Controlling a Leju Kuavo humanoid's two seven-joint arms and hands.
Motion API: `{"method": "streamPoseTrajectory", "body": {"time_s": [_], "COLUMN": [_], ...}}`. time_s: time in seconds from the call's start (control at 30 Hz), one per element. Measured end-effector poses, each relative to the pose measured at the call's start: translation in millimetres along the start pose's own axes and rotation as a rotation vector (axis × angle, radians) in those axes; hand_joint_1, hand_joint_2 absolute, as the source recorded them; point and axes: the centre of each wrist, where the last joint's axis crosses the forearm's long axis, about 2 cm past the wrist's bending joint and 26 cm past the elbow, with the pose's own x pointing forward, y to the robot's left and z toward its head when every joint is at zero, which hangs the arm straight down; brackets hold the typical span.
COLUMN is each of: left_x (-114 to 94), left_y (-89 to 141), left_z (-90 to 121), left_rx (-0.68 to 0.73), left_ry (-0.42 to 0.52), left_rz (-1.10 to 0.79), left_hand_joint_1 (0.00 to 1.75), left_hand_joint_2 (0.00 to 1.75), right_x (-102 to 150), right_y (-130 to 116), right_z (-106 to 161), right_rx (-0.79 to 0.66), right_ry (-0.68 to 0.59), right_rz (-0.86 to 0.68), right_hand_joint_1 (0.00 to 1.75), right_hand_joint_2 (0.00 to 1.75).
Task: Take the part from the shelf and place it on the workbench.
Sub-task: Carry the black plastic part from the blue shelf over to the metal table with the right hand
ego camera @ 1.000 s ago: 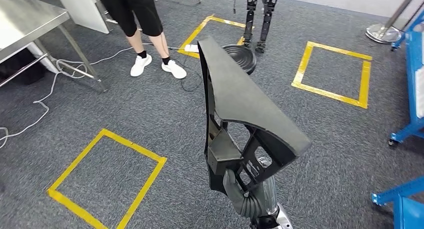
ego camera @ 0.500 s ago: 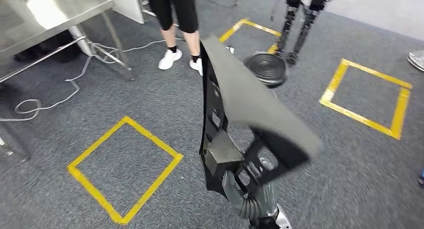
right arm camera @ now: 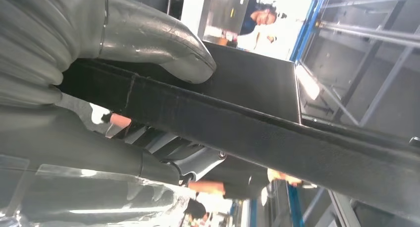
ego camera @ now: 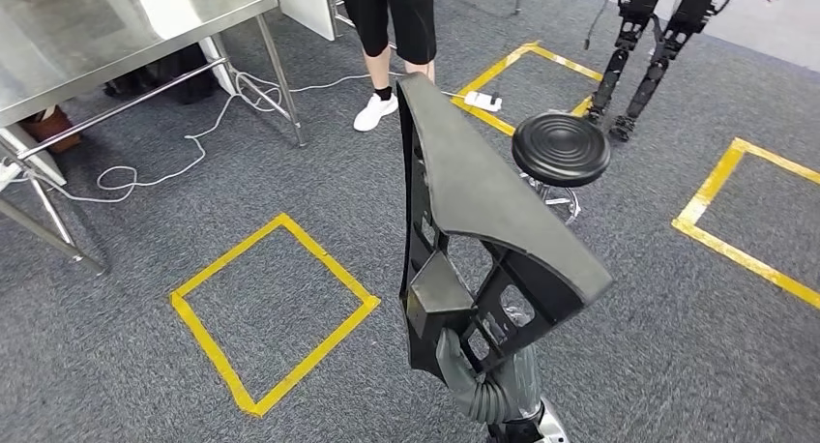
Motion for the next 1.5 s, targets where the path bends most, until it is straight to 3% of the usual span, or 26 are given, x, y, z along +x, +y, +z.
{"method": "streamPoseTrajectory", "body": {"time_s": [1.5], "left_x": [2.3], "left_y": [3.2], "left_z": [-2.5], "left_rx": [-0.01], "left_ry": [-0.01], "left_rz": [-0.015], "left_hand_joint_1": [0.0], "left_hand_joint_2": [1.75], "right_x": [1.8], "right_y": [-3.0], "right_z": [5.3], "right_rx": [-0.02], "right_ry": [0.009], "right_rz": [0.009], "right_hand_joint_1": [1.75], "right_hand_joint_2": [1.75]}}
